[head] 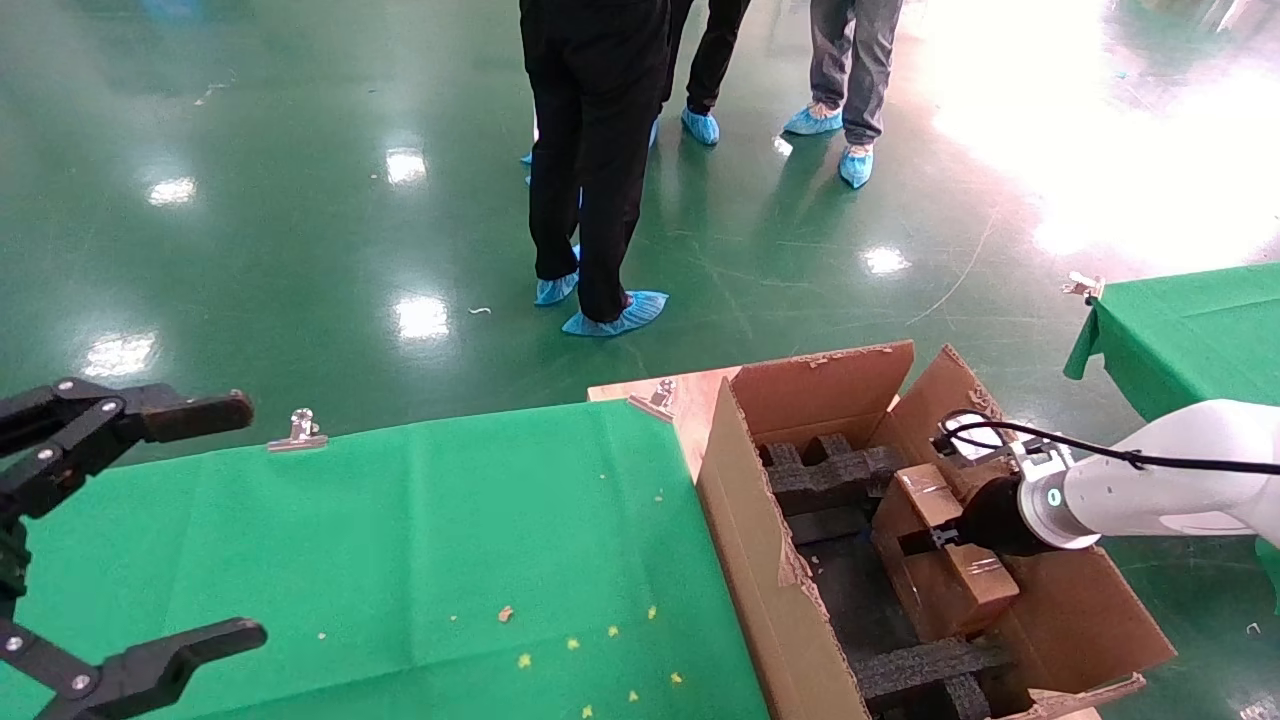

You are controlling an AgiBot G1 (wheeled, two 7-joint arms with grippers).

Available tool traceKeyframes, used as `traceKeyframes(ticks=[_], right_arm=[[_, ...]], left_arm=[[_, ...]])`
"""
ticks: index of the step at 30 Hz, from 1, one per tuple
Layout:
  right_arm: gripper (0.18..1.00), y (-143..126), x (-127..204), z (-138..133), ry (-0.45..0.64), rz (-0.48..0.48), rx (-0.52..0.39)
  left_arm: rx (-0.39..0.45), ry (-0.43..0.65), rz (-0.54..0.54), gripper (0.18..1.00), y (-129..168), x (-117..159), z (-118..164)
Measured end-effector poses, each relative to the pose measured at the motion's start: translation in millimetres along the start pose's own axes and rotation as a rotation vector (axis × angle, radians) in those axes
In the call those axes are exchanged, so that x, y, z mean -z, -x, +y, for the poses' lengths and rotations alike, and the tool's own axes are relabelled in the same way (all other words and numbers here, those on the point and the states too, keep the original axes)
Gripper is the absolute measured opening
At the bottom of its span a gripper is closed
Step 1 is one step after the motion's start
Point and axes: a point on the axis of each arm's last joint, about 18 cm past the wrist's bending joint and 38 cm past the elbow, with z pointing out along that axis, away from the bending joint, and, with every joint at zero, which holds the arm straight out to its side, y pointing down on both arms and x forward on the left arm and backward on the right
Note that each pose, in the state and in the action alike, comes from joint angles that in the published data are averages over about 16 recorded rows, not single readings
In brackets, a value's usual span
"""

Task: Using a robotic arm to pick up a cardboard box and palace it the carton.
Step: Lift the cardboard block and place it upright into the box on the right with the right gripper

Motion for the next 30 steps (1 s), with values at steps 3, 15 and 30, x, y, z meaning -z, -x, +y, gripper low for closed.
traceKeyframes(ticks=[3, 15, 30], right_arm=[[0.349, -0.1, 0.5, 0.0, 0.000, 0.000, 0.000], [0.493, -2.1, 5.9, -4.1, -0.012, -0.002, 0.002], [0.801, 10.6, 43.7, -47.9, -0.179, -0.067, 0.054]], left_arm=[[0.000, 0.000, 0.000, 1.000, 0.0, 0.0, 0.0], [0.000, 0.000, 0.000, 1.000, 0.1, 0.0, 0.0], [0.000, 0.000, 0.000, 1.000, 0.1, 0.0, 0.0]])
